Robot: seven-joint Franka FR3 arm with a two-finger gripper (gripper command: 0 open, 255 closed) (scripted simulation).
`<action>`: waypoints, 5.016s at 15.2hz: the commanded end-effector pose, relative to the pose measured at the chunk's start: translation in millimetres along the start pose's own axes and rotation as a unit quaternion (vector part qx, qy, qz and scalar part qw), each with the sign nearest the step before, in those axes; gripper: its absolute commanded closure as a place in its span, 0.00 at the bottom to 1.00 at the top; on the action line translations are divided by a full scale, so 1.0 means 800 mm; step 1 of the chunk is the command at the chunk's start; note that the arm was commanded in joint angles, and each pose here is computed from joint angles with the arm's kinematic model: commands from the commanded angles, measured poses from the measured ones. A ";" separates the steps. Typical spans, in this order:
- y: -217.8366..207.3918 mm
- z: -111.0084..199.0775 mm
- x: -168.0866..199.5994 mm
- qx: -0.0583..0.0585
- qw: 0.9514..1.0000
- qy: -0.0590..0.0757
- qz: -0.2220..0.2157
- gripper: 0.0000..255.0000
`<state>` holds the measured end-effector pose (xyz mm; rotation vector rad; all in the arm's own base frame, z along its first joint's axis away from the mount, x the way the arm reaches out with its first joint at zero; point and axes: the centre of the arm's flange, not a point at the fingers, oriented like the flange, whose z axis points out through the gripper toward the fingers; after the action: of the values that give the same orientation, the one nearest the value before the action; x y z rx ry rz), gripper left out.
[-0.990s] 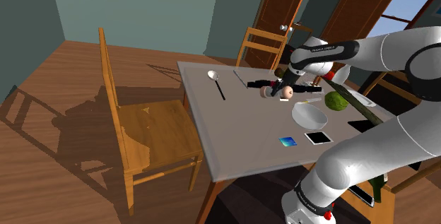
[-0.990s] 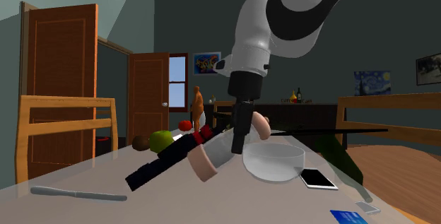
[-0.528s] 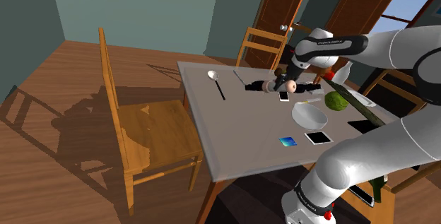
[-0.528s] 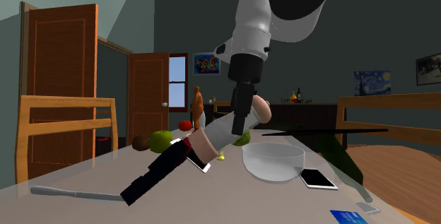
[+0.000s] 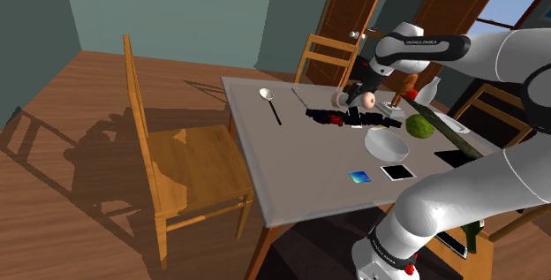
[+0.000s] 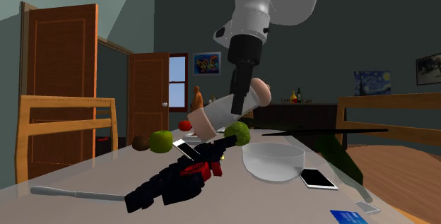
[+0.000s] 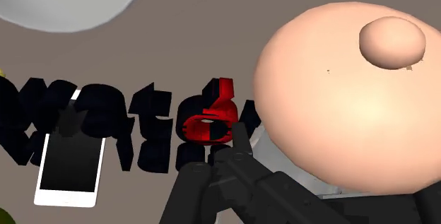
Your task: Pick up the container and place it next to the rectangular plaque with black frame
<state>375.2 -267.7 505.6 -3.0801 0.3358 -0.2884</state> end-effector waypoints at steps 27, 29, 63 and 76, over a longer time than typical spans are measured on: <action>0.222 -0.099 -0.271 0.000 1.000 0.000 0.000 1.00; 0.243 -0.104 -0.296 0.000 1.000 0.000 0.000 1.00; 0.318 0.059 -0.411 0.000 1.000 0.000 0.000 1.00; 0.321 0.119 -0.422 0.000 1.000 0.000 0.000 1.00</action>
<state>15.3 -444.7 339.4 -3.0809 0.3357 -0.2893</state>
